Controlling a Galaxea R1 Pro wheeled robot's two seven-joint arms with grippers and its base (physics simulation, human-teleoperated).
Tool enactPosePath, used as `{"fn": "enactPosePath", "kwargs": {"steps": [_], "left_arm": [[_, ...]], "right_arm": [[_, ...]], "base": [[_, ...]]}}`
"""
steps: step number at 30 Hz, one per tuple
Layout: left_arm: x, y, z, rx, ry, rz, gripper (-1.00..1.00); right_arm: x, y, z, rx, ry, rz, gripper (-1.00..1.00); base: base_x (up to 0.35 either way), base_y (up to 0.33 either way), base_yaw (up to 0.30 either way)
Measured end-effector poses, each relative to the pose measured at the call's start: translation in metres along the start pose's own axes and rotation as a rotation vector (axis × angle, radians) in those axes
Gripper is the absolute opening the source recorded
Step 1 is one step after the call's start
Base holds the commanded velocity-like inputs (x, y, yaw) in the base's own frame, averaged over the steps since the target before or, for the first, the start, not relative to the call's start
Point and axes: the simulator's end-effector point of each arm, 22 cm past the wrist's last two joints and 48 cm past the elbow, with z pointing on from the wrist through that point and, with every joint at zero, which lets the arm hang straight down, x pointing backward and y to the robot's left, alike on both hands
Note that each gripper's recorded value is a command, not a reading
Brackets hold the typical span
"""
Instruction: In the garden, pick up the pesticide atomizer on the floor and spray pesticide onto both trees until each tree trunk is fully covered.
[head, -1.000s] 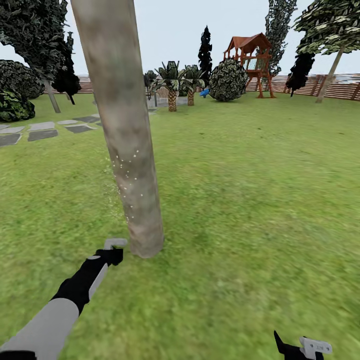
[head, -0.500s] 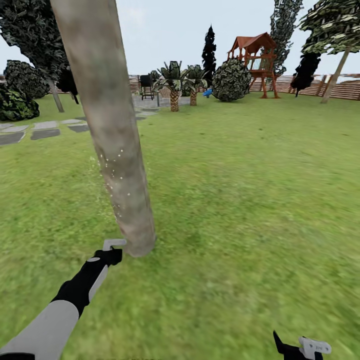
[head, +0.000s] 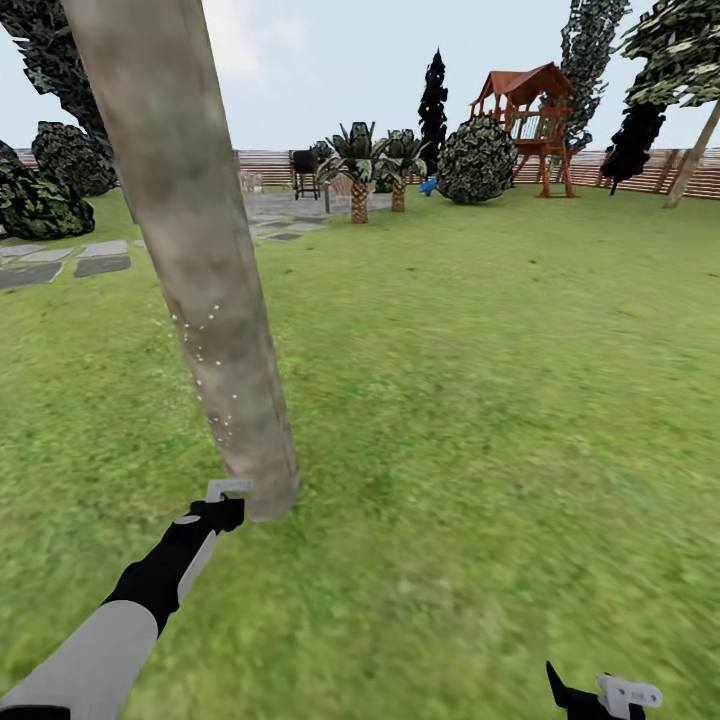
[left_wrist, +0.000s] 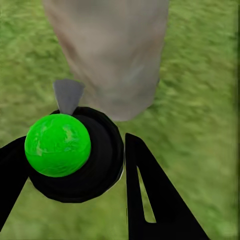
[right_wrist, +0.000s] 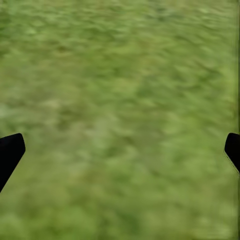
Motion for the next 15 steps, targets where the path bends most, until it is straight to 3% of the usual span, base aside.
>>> {"fn": "enactPosePath", "kwargs": {"steps": [8, 15], "left_arm": [[0.000, 0.002, 0.000, -0.004, 0.000, 0.003, -1.00], [0.000, 0.014, 0.000, -0.060, 0.000, 0.001, -1.00]], "right_arm": [[0.000, 0.000, 0.000, 0.000, 0.000, 0.000, 1.00], [0.000, 0.000, 0.000, 0.000, 0.000, 0.000, 1.00]], "base": [[0.068, -0.260, 0.268], [0.000, -0.270, 0.214]]}}
